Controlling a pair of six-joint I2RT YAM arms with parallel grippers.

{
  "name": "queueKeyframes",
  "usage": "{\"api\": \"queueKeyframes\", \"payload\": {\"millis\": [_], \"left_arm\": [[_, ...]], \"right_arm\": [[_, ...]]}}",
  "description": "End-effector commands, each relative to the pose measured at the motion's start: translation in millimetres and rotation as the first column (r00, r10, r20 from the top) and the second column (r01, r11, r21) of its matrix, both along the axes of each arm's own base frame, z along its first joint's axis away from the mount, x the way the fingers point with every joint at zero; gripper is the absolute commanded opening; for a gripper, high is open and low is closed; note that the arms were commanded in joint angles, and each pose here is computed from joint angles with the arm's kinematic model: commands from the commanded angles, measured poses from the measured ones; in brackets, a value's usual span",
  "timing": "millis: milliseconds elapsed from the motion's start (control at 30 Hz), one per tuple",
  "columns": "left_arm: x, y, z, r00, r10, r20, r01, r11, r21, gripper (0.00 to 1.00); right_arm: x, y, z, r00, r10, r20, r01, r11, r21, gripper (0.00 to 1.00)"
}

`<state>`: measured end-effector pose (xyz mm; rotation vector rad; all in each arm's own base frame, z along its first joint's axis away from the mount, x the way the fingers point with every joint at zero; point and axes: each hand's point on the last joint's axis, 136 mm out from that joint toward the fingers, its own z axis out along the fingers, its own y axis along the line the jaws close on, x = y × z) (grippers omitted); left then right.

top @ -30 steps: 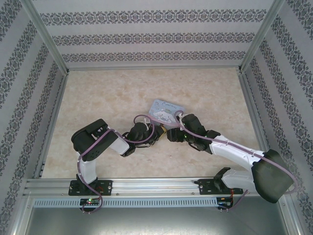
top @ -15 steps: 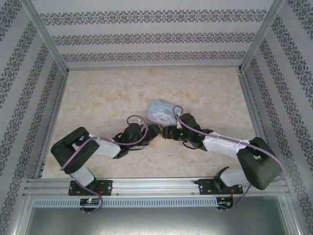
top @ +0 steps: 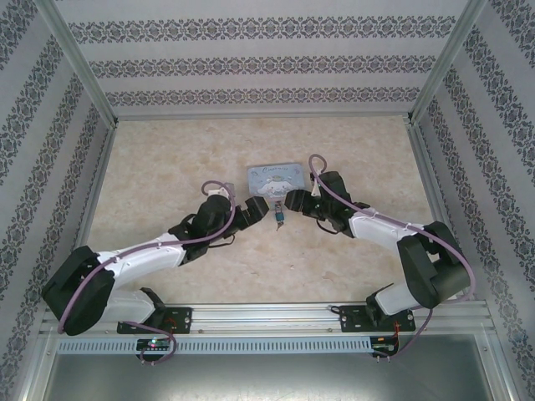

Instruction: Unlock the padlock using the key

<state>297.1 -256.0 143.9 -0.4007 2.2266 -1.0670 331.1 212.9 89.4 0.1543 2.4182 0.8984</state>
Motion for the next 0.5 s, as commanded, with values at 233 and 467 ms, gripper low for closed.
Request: {"api": "queueKeyframes", "payload": {"millis": [233, 467], "left_arm": [[37.2, 35.8, -6.6, 0.997, -0.035, -0.073, 0.051, 0.971, 0.231, 1.0], [64.0, 35.1, -5.2, 0.993, -0.059, -0.099, 0.085, 0.958, 0.276, 1.0]], "right_arm": [[-24.6, 6.8, -20.2, 0.994, 0.112, 0.021, -0.111, 0.993, -0.026, 0.51], [-22.0, 24.0, -35.6, 0.984, 0.176, 0.004, -0.175, 0.984, -0.042, 0.48]]}}
